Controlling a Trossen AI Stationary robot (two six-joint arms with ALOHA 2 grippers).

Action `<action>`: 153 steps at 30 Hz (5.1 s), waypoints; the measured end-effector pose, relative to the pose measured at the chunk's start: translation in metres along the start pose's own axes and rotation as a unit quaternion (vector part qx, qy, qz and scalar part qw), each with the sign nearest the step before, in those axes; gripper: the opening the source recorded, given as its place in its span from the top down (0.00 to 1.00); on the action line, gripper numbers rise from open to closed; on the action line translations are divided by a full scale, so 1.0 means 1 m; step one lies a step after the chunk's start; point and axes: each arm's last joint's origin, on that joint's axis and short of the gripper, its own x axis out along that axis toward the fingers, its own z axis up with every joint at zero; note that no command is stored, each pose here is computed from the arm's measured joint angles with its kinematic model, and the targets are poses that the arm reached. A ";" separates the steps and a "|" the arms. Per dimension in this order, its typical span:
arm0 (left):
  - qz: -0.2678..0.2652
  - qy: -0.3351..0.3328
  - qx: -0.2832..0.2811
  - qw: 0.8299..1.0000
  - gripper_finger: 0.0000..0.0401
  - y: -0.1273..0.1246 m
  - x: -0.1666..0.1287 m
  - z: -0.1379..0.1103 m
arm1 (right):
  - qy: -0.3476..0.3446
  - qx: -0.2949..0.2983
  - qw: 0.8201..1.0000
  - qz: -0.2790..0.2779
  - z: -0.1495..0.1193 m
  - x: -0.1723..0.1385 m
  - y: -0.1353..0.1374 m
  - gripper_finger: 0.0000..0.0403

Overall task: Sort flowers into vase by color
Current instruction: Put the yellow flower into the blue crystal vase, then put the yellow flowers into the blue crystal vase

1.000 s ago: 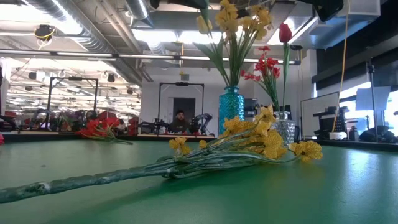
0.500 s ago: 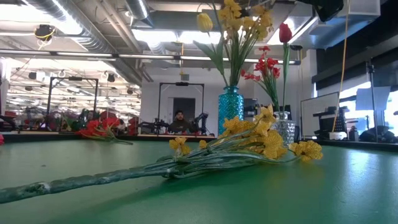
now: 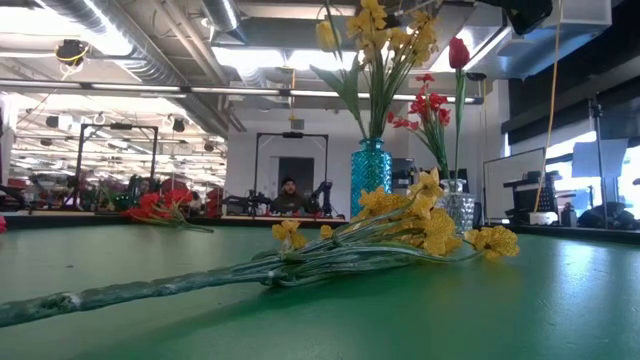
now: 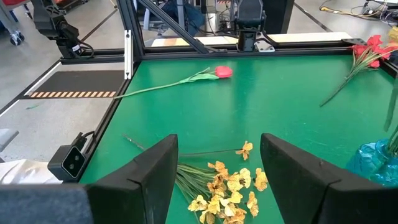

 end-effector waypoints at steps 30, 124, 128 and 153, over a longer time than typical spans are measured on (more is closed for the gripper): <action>-0.010 0.064 0.003 0.998 1.00 -0.013 0.058 -0.032 | 0.039 -0.012 0.999 -0.011 -0.015 0.021 0.007 0.44; -0.121 0.395 -0.148 0.899 0.42 -0.195 0.023 -0.212 | 0.036 -0.004 0.999 -0.012 -0.014 0.021 0.007 0.44; -0.125 0.392 -0.150 0.899 0.42 -0.196 0.023 -0.212 | 0.036 -0.004 0.999 -0.012 -0.014 0.021 0.007 0.44; -0.076 0.397 -0.098 0.910 0.80 -0.191 0.039 -0.219 | 0.036 -0.002 0.999 -0.012 -0.014 0.021 0.007 0.44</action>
